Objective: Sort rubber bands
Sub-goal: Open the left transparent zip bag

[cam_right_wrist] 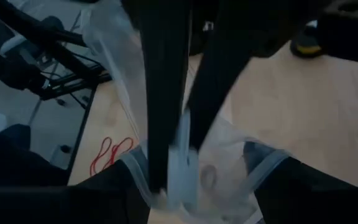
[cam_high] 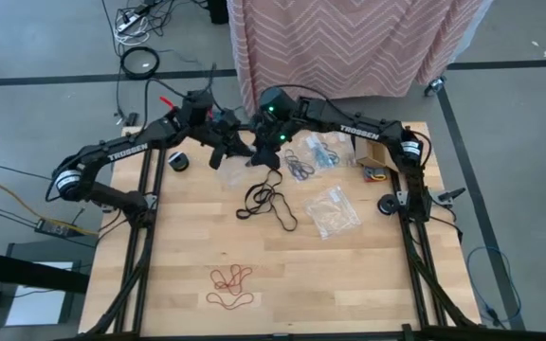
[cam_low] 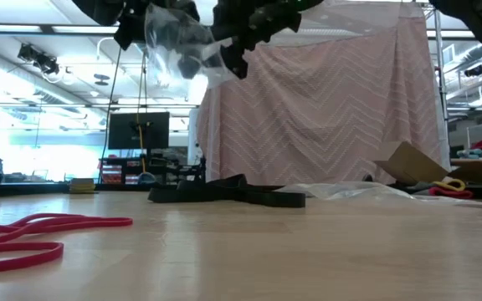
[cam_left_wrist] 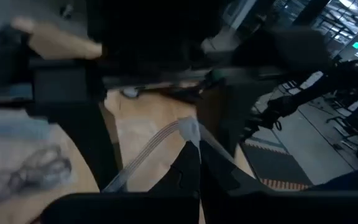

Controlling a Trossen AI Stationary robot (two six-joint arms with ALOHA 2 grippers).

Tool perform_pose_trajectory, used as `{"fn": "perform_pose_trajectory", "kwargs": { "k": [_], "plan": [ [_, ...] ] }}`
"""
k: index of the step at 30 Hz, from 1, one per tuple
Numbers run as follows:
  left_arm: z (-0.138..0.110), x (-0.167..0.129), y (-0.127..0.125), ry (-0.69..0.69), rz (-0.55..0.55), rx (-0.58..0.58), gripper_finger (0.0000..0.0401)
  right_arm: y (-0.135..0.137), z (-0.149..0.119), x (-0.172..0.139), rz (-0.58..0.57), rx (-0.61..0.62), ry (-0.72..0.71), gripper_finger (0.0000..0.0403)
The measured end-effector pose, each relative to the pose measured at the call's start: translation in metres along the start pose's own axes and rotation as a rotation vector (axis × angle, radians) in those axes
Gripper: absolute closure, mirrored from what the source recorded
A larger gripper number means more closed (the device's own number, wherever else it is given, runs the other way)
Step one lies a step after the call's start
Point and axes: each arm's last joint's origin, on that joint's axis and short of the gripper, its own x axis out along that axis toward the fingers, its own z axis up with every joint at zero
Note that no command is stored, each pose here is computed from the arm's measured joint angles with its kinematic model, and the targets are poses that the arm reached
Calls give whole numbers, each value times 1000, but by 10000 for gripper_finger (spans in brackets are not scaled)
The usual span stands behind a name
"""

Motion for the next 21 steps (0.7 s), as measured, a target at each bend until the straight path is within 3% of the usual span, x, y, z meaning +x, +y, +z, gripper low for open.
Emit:
{"fn": "perform_pose_trajectory", "kwargs": {
  "k": [7,14,21],
  "plan": [
    [-16,3,4,115,9,-47,401,3,4,-3,23,-48,-30,202],
    [-16,-1,4,113,-4,-50,401,9,3,2,47,-86,-20,225],
    [-15,1,3,110,0,-45,401,13,2,6,1,-128,-16,229]
  ]
}}
